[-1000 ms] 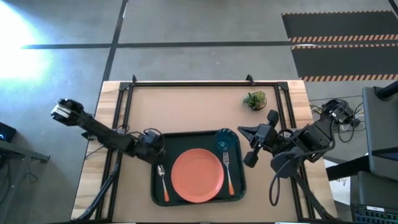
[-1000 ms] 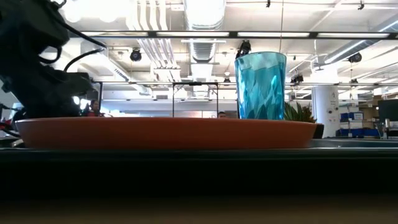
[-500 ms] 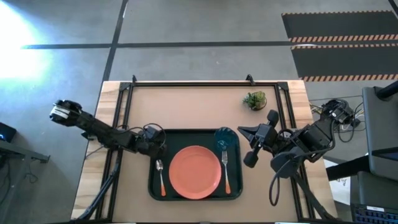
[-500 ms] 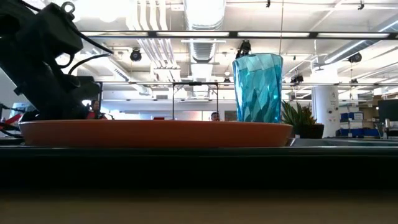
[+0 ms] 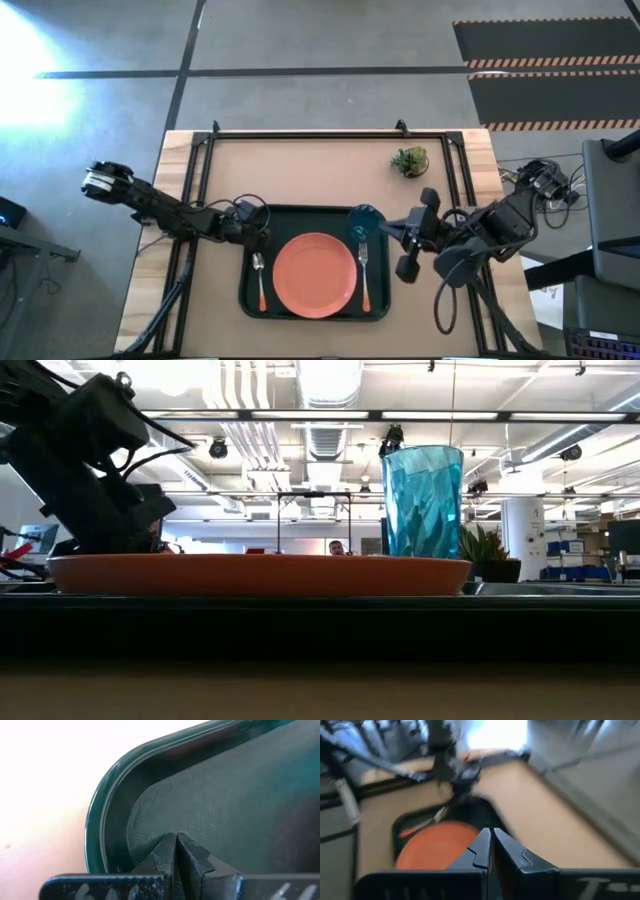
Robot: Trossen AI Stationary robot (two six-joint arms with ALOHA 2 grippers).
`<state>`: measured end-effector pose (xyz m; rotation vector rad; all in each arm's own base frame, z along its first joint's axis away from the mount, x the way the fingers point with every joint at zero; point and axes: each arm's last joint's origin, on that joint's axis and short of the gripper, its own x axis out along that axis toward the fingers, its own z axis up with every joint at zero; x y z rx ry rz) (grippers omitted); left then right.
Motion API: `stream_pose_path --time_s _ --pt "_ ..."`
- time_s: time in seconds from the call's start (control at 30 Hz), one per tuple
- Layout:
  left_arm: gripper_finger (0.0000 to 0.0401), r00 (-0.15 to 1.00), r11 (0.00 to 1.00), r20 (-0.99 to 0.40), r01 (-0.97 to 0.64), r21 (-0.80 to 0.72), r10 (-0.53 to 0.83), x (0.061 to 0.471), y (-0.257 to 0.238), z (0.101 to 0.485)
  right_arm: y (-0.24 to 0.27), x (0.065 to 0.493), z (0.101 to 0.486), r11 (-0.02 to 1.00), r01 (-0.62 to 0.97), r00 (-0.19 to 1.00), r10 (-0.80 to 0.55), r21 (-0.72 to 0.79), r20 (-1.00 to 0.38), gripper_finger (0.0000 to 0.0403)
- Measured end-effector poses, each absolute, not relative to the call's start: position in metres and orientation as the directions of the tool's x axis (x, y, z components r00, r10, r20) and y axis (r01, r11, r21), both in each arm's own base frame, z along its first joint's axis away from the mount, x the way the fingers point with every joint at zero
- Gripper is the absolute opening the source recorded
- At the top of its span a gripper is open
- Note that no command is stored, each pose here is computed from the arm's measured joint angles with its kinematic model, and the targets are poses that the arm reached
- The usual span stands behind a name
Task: Pick and place plate/cup/fork/spoon on tray
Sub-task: Move the dark green tray to the center of the table
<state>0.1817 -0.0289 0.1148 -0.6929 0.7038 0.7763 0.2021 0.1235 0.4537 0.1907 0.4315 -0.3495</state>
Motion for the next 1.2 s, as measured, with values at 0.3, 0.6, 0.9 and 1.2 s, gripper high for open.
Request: stream_pose_path --time_s 0.3,0.6,0.9,1.2 --pt "0.0000 0.524 0.527 -0.767 -0.798 -0.291 0.370 0.182 -0.029 0.115 0.134 0.200 0.363 0.716 0.625 0.530 -0.096 0.312 -0.843 0.0009" --pt "0.0000 0.545 0.533 -0.772 -0.781 -0.325 0.328 0.186 -0.031 0.120 0.171 0.205 0.249 0.500 0.684 0.493 0.218 0.531 -0.842 0.0009" --pt "0.0000 0.648 0.599 -0.664 -0.715 -0.362 0.372 0.188 -0.027 0.159 0.188 0.206 0.220 0.429 0.688 0.471 0.349 0.585 -0.810 0.0009" --pt "0.0000 0.706 0.640 -0.538 -0.685 -0.350 0.461 0.159 -0.017 0.222 0.222 0.205 0.249 0.349 0.651 0.537 0.416 0.674 -0.734 0.0009"
